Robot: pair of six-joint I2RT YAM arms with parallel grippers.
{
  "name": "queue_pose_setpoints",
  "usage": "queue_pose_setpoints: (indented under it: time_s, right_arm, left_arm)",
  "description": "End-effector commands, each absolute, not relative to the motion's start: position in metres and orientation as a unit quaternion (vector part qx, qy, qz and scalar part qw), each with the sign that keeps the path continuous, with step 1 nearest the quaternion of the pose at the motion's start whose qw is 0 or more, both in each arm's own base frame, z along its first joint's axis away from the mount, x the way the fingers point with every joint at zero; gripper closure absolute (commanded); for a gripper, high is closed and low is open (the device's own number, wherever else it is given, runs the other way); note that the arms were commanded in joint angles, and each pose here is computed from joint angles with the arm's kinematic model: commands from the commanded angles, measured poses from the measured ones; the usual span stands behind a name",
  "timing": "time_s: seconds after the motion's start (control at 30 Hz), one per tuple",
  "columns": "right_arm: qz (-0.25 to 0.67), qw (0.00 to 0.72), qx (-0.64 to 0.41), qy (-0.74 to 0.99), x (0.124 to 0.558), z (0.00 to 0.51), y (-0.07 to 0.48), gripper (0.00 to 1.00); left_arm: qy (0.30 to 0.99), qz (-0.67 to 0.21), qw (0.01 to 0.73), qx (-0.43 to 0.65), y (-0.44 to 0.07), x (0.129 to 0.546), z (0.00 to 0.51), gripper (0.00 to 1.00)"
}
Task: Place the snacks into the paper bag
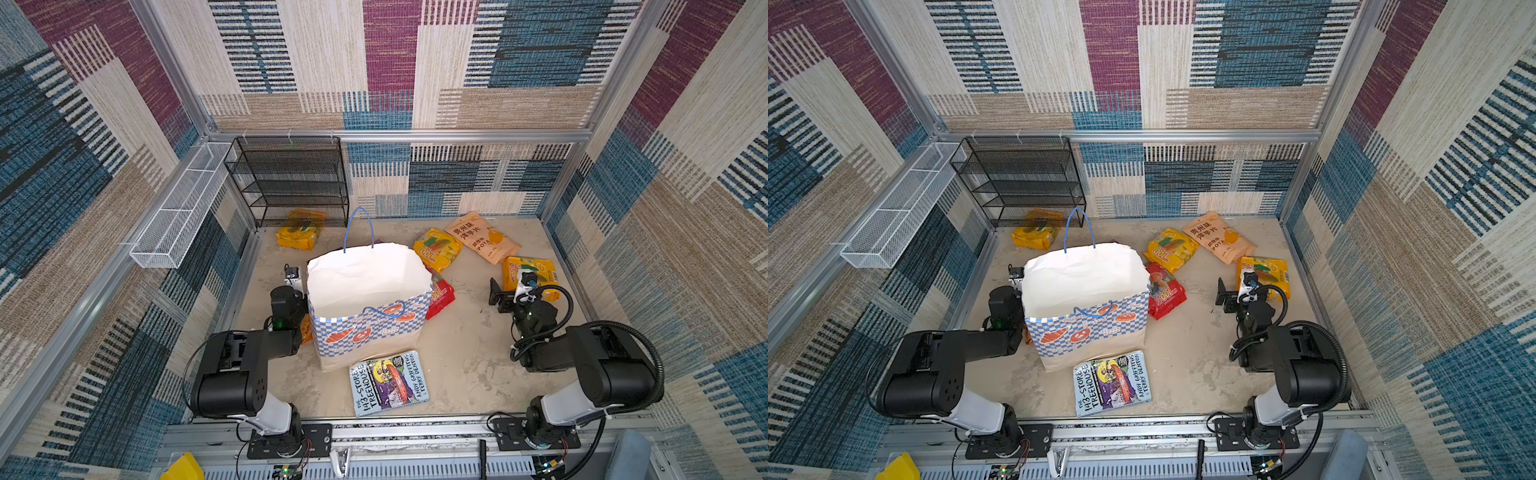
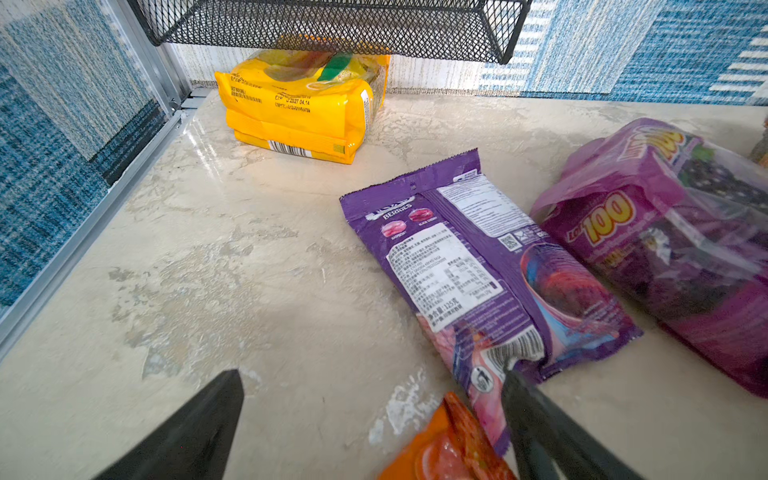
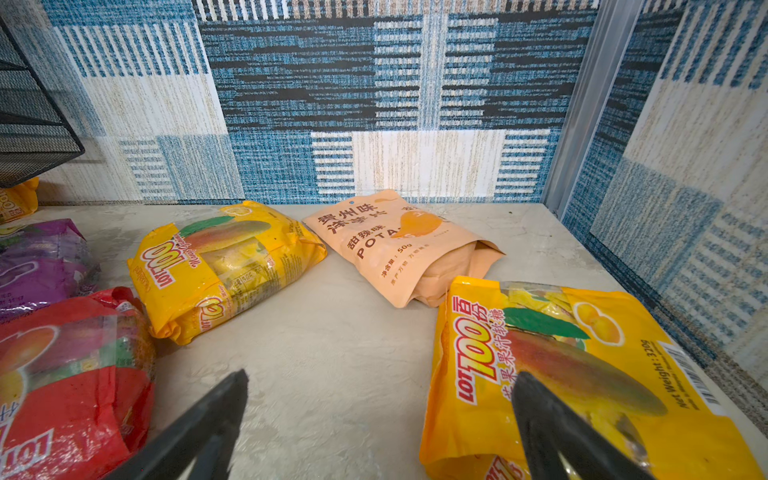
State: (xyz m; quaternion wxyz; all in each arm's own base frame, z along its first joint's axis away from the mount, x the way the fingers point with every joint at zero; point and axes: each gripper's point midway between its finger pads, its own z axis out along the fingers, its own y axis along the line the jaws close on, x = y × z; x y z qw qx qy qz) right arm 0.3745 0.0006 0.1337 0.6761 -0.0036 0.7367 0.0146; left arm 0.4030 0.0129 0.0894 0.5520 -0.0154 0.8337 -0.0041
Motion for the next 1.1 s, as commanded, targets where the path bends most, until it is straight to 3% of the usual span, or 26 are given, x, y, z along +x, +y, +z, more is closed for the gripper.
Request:
queue_pose_setpoints:
  time_s: [0.0, 0.1, 0.23, 0.4, 0.57, 0.7, 0.87, 1.07]
  right_arm:
    - [0.018, 0.689, -0.01, 0.724, 0.376, 0.143, 0.003, 0.0]
    - [0.019, 0.688, -0.009, 0.725, 0.376, 0.143, 0.003, 0.0]
    - [0.017, 0.693, -0.007, 0.721, 0.373, 0.147, 0.002, 0.0]
    - [0.0, 0.683, 0.058, 0.728, 0.381, 0.181, -0.017, 0.0]
    - [0.065, 0.672, 0.207, 0.708, 0.389, 0.242, -0.036, 0.0]
    - [0.107, 0.608, 0.329, 0.715, 0.391, 0.241, -0.047, 0.0]
    - [0.217, 0.597, 0.262, 0.727, 0.388, 0.261, -0.004, 0.0]
    - [0.264, 0.602, 0.21, 0.724, 0.371, 0.282, 0.018, 0.0]
  left_arm:
    - [0.829, -0.005, 0.56, -0.009, 0.012, 0.404, 0.094, 0.0]
    - [0.826, -0.007, 0.563, -0.015, 0.015, 0.402, 0.099, 0.0]
    - [0.855, 0.011, 0.516, -0.056, 0.027, 0.397, 0.114, 0.0]
    - [0.86, 0.049, 0.475, -0.18, 0.058, 0.375, 0.142, 0.0]
    - [0.848, 0.051, 0.443, -0.287, 0.071, 0.331, 0.179, 0.0]
    - [0.838, 0.034, 0.44, -0.319, 0.072, 0.301, 0.233, 0.0]
    - [0.854, -0.095, 0.481, -0.175, 0.015, 0.309, 0.319, 0.0]
    - [0.851, -0.2, 0.485, 0.003, -0.057, 0.329, 0.371, 0.0]
